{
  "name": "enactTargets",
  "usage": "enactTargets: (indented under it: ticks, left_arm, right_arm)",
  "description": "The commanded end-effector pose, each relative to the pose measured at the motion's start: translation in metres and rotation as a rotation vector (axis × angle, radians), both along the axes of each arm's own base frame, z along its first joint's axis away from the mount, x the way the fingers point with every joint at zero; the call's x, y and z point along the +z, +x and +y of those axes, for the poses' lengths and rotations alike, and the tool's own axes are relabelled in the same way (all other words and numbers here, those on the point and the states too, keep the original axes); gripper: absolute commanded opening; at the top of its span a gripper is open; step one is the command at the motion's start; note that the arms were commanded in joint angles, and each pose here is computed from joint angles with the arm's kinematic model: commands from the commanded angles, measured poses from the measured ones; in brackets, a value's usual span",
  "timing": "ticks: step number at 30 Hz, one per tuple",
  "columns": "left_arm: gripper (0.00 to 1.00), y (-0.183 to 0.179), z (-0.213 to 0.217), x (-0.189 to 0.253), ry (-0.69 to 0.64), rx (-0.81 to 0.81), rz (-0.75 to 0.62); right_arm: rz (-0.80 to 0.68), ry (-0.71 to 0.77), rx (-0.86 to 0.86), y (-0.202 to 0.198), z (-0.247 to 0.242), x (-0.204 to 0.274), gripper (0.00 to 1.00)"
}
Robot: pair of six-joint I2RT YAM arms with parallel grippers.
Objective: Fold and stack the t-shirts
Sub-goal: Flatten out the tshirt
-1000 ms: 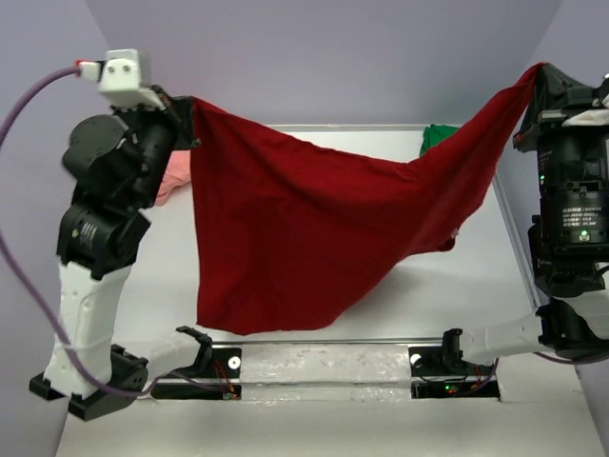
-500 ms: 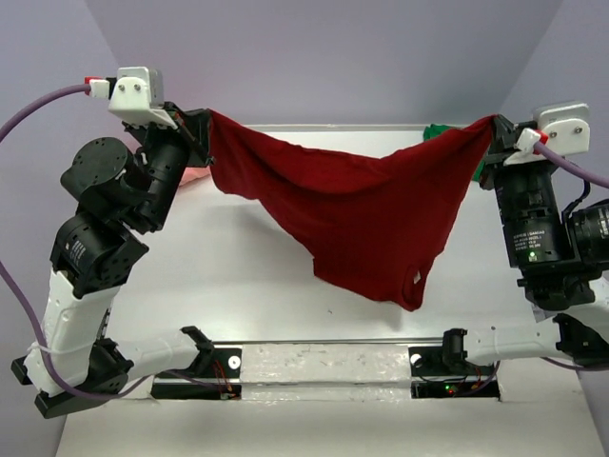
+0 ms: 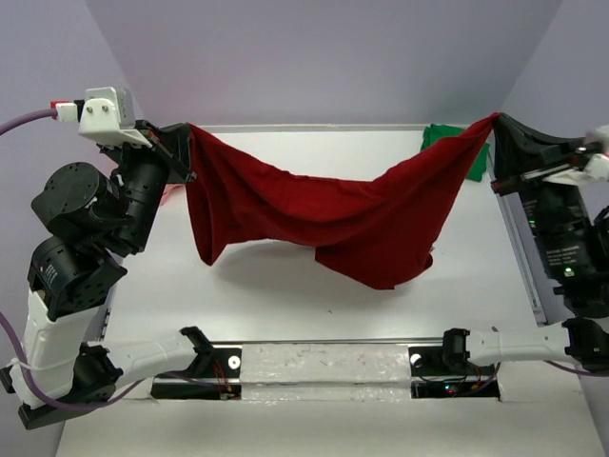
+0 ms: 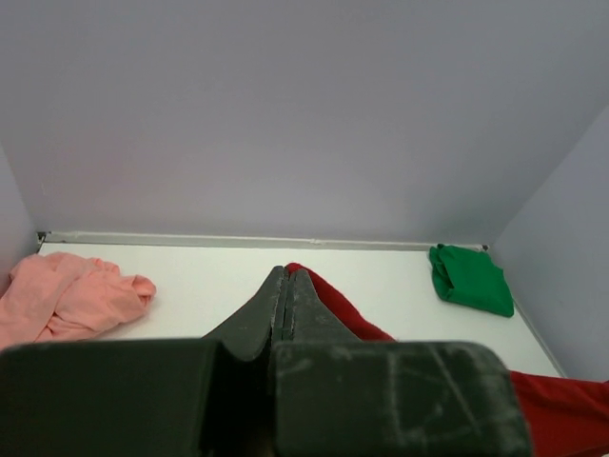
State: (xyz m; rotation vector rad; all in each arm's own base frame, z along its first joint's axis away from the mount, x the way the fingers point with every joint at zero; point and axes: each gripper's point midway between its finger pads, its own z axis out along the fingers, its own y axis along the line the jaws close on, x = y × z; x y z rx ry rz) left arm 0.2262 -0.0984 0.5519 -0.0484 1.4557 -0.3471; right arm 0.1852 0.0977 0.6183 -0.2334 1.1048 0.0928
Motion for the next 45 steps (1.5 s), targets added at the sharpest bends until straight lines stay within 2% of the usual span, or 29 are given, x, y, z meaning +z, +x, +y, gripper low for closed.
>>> enactTargets:
  ticks: [1, 6, 8, 10, 11, 13, 14, 17, 18, 20, 26, 30, 33, 36, 39, 42, 45]
  left_arm:
    - [0.00, -0.004, 0.009, 0.018, -0.052, 0.024, -0.037]
    - [0.00, -0.003, 0.007, 0.013, -0.053, 0.022, -0.029]
    - [0.00, -0.002, 0.006, 0.011, -0.053, 0.023, -0.026]
    - [0.00, -0.003, 0.005, 0.010, -0.052, 0.016, -0.023]
    - [0.00, -0.003, 0.005, 0.008, -0.050, 0.015, -0.019]
    - [0.00, -0.003, 0.006, 0.005, -0.050, 0.018, -0.010]
    - [0.00, -0.004, 0.007, 0.004, -0.053, 0.021, -0.009]
    - [0.00, -0.004, 0.009, -0.003, -0.044, 0.030, 0.004]
    - [0.00, -0.003, 0.012, -0.005, -0.039, 0.045, 0.010]
    - [0.00, -0.004, 0.015, -0.009, -0.025, 0.059, 0.024]
    - [0.00, -0.005, 0.024, -0.011, -0.001, 0.094, 0.027]
    - [0.00, 0.001, 0.018, -0.011, 0.025, 0.098, 0.028]
    - [0.00, 0.008, 0.016, 0.001, 0.040, 0.123, 0.012]
    - [0.00, 0.008, 0.016, 0.034, 0.017, 0.119, -0.036]
    - [0.00, 0.012, 0.007, 0.041, 0.020, 0.101, -0.038]
    - [0.00, 0.009, 0.005, 0.039, 0.015, 0.081, -0.035]
    - [0.00, 0.003, 0.002, 0.023, -0.003, 0.057, -0.007]
  right_arm:
    - [-0.058, 0.075, 0.227, -0.019, 0.015, 0.016, 0.00]
    - [0.022, -0.016, 0.471, -0.037, 0.067, -0.009, 0.00]
    - [0.064, -0.048, 0.445, -0.031, 0.074, -0.022, 0.00]
    - [0.115, -0.120, 0.329, -0.016, 0.073, -0.042, 0.00]
    - [0.152, -0.201, 0.271, -0.005, 0.090, -0.059, 0.00]
    - [0.258, -0.337, 0.096, 0.034, 0.081, -0.093, 0.00]
    - [0.331, -0.296, 0.061, 0.056, 0.090, -0.107, 0.00]
    - [0.412, -0.242, -0.069, 0.082, 0.072, -0.125, 0.00]
    - [0.464, -0.208, -0.144, 0.104, 0.061, -0.134, 0.00]
    - [0.487, -0.165, -0.242, 0.123, 0.040, -0.132, 0.00]
    - [0.588, -0.110, -0.363, 0.179, 0.012, -0.149, 0.00]
    - [0.548, -0.079, -0.343, 0.177, 0.010, -0.125, 0.00]
    - [0.463, -0.056, -0.350, 0.166, -0.001, -0.085, 0.00]
    - [0.444, -0.069, -0.374, 0.169, -0.004, -0.078, 0.00]
    - [0.445, -0.079, -0.379, 0.171, -0.003, -0.079, 0.00]
    - [0.423, -0.095, -0.402, 0.162, -0.008, -0.073, 0.00]
    - [0.375, -0.112, -0.478, 0.135, -0.022, -0.061, 0.00]
